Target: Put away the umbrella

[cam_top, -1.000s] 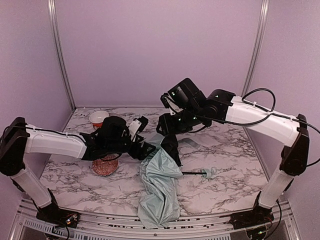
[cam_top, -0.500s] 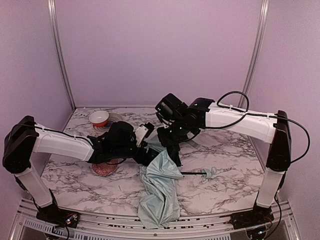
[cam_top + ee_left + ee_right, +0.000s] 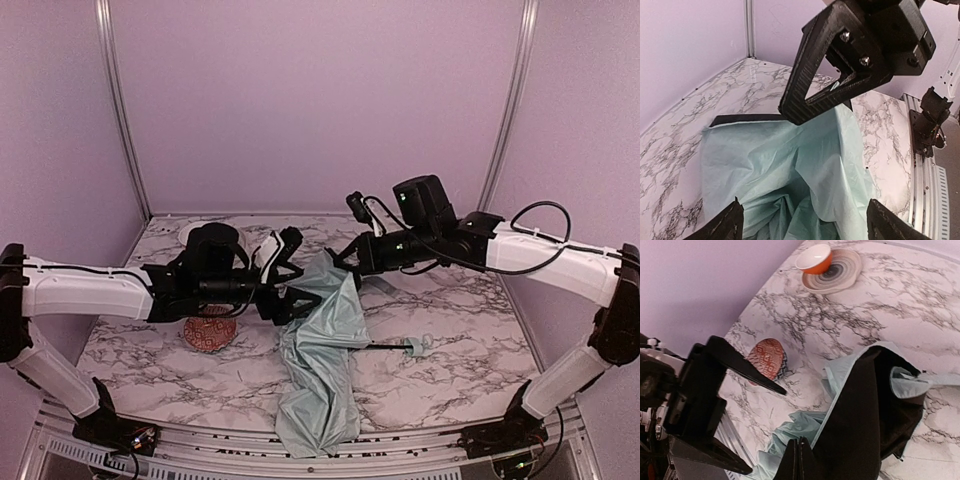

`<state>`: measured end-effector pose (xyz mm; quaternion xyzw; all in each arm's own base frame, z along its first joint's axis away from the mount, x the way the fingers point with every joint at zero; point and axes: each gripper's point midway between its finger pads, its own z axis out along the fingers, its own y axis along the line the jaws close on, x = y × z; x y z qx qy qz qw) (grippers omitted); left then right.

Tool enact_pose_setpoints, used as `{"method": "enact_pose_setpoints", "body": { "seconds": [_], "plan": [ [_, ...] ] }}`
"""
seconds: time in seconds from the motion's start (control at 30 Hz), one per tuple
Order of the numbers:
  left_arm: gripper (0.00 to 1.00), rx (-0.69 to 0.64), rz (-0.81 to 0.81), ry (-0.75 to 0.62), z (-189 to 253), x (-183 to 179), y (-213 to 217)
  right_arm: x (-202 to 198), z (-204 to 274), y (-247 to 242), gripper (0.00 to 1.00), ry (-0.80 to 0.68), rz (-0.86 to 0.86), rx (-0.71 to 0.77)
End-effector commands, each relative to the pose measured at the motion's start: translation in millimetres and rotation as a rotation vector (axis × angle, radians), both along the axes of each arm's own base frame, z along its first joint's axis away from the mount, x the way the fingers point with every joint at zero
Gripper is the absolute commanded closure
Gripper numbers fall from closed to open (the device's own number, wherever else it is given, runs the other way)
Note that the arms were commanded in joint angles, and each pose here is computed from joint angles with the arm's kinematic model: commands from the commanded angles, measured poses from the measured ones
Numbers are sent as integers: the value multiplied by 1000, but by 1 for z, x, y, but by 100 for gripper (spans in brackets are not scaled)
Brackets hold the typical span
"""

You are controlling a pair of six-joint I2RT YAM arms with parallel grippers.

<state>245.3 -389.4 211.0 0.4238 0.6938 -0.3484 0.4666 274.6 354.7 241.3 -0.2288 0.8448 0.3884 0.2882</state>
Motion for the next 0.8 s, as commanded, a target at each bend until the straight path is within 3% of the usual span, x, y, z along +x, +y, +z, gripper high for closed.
{"method": "enact_pose_setpoints", "body": {
  "seconds": [0.0,0.07,0.13,0.23,0.37,0.47,0.63,0.77],
  "plan": [
    [14,15,-129,43,-18,-20,-14,-18,39,17,100,-104,166,183],
    [15,39,-125,65,-32,-16,-19,-21,38,16,100,-101,185,217],
    [27,49,-126,85,-40,-13,-25,-18,34,12,100,-80,168,230],
    [62,52,-135,91,-43,-13,-27,-9,27,-3,100,-35,119,251],
    [98,62,-188,120,-54,-25,-28,2,15,-28,100,12,17,275],
    [100,80,-186,144,-66,-26,-26,15,-10,-55,100,83,-123,225],
    [100,100,-176,126,-71,-29,-19,24,-78,-128,100,227,-446,-35],
    [100,120,-191,96,-75,-35,-18,28,-79,-151,100,206,-499,-122]
  ]
}}
